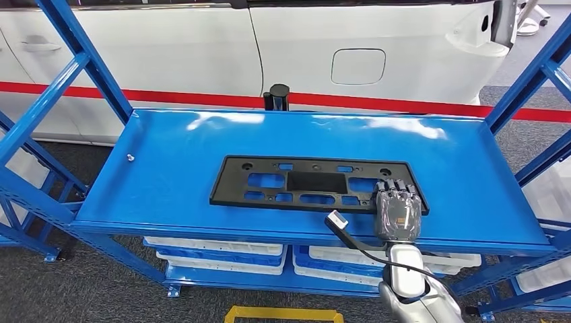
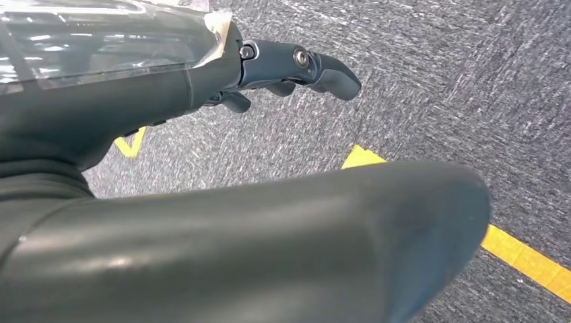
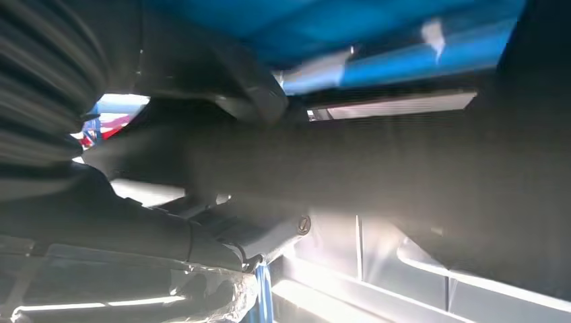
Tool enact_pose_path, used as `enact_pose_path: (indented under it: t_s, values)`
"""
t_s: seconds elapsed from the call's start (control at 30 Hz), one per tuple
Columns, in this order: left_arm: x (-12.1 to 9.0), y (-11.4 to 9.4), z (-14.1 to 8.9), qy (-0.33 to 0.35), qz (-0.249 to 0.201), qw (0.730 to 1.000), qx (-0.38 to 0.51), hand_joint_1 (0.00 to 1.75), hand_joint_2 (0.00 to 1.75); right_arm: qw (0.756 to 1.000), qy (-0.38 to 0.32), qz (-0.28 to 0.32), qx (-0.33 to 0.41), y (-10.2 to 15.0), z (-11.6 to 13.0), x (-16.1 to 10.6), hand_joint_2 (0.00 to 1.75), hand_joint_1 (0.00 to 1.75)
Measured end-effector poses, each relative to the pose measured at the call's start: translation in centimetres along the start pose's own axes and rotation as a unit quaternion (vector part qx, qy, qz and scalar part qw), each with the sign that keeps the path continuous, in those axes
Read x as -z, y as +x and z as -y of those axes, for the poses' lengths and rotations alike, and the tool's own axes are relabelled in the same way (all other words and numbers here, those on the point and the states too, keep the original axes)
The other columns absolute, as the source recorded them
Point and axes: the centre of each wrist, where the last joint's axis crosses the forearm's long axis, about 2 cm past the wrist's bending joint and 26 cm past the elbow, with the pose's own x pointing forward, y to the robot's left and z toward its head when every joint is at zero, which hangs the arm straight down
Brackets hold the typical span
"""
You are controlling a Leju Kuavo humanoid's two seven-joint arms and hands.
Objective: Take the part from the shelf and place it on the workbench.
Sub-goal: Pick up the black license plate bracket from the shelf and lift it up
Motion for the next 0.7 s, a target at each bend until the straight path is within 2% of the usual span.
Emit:
enact_pose_path:
  t_s: [0.23, 0.7]
  values:
    - [0.2, 0.4, -0.3, -0.001, 0.006, 1.0, 0.007, 0.0, 0.0, 1.0, -0.017, -0.01, -0.001, -0.8, -0.4, 0.8, 1.75, 1.75]
    - [0.6, 0.9, -0.8, -0.013, 0.022, 0.999, 0.022, 0.0, 0.0, 0.998, -0.046, -0.031, -0.002, -2.8, -0.7, 0.6, 1.75, 1.75]
